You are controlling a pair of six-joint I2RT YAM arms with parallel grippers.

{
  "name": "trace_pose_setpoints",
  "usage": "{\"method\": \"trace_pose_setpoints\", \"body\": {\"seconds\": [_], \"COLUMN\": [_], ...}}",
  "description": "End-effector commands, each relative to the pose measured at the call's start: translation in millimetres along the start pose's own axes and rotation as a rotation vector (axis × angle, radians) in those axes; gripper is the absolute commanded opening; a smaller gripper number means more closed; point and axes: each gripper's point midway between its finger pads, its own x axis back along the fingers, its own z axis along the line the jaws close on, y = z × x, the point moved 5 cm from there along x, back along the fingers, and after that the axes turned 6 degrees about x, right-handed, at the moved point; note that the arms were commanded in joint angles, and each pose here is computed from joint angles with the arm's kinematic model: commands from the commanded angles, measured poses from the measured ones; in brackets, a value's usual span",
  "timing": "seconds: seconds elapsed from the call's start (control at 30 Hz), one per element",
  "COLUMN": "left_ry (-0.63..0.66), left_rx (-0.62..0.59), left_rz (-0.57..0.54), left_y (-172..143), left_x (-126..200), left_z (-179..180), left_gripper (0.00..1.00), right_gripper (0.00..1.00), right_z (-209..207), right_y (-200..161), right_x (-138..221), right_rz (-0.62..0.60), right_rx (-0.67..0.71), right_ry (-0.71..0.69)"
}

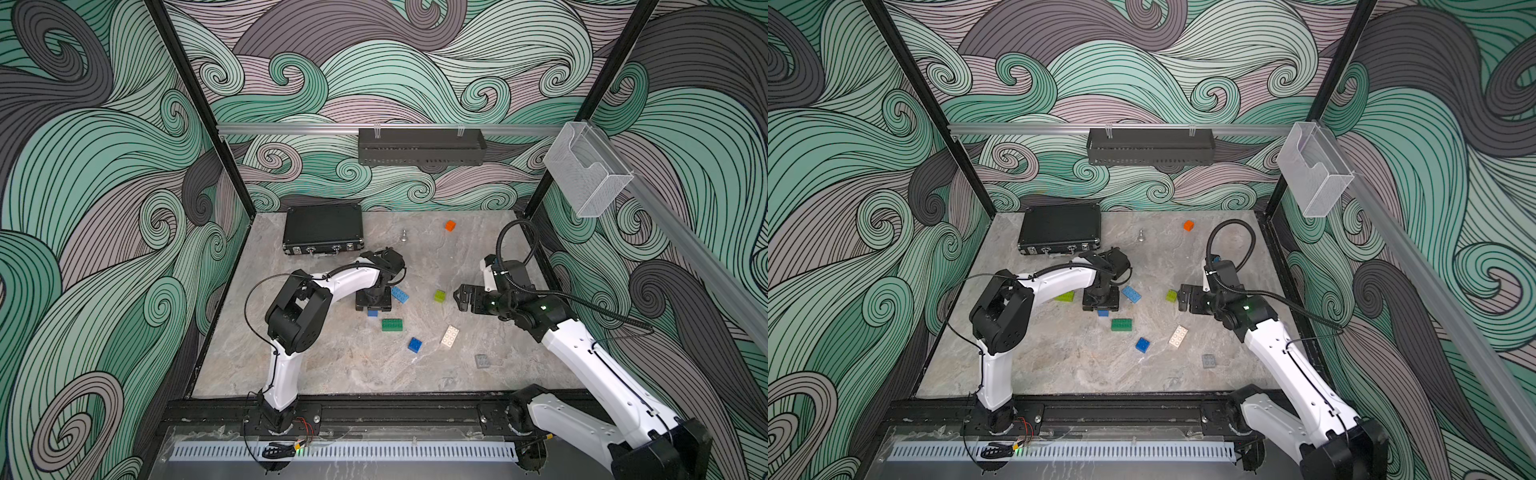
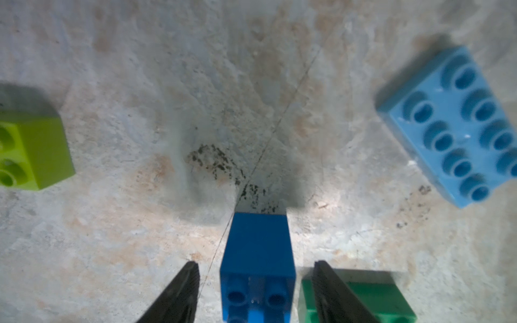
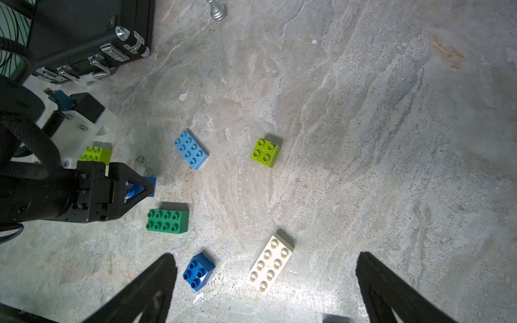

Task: Assemble a carrot with lego
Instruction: Move the lego brick at the center of the board, then pick up the lego brick from the center of the board.

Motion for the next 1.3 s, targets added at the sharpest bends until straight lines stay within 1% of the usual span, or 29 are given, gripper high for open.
{"method": "trace_pose_setpoints", "body": {"seconds": [0.0, 0.13, 0.23, 0.3, 0.4, 0.43, 0.53, 0.63, 0.73, 0.87, 1.0, 1.13, 1.27], "left_ry": [-0.023, -0.118, -0.164, -0.183, -0.214, -0.224, -0.235, -0.245, -0.263, -0.293, -0.311, -0.335, -0.361], "left_rx": [0.050, 0.079, 0.090, 0.100, 0.168, 0.195, 0.250, 0.273, 0.324, 0.374, 0.382, 0.375, 0.376], "left_rz": [-0.041, -0.168, -0.221, -0.236, -0.234, -0.226, -0.255, -0.278, -0.269, -0.249, -0.216, -0.160, -0.156], "left_y": [5.8, 9.4, 6.7, 2.4, -3.9, -5.9, -10.9, -13.2, -14.7, -16.9, -18.1, -18.9, -17.5], "left_x": [25.9, 67.3, 87.7, 93.0, 88.2, 82.5, 77.6, 77.1, 73.9, 66.0, 62.8, 61.6, 57.6], "left_z": [3.9, 13.8, 32.9, 51.3, 90.6, 104.1, 136.0, 152.0, 166.2, 176.9, 178.9, 176.1, 173.4], "left_gripper": [0.73, 0.82, 0.84, 0.85, 0.85, 0.85, 0.84, 0.84, 0.84, 0.84, 0.84, 0.84, 0.83], "right_gripper": [1.00, 1.00, 1.00, 1.00, 1.00, 1.00, 1.00, 1.00, 0.99, 0.99, 0.98, 0.92, 0.85], "right_z": [4.0, 21.4, 45.8, 64.0, 95.5, 105.7, 132.6, 148.5, 161.3, 169.5, 172.8, 175.4, 180.3], "right_y": [-6.7, -13.7, -20.2, -24.2, -32.3, -36.8, -45.5, -51.9, -55.0, -60.3, -60.1, -64.6, -69.7], "right_x": [-6.5, -17.4, -29.7, -39.6, -57.8, -64.3, -81.5, -99.2, -114.3, -134.3, -146.8, -153.8, -163.4], "right_rz": [0.030, 0.068, 0.117, 0.164, 0.243, 0.267, 0.311, 0.355, 0.383, 0.431, 0.448, 0.466, 0.484], "right_rx": [-0.017, -0.002, 0.048, 0.075, 0.111, 0.132, 0.195, 0.203, 0.193, 0.176, 0.189, 0.175, 0.179], "right_ry": [0.035, 0.090, 0.123, 0.135, 0.143, 0.134, 0.085, 0.055, 0.035, -0.010, -0.045, -0.059, -0.064]}}
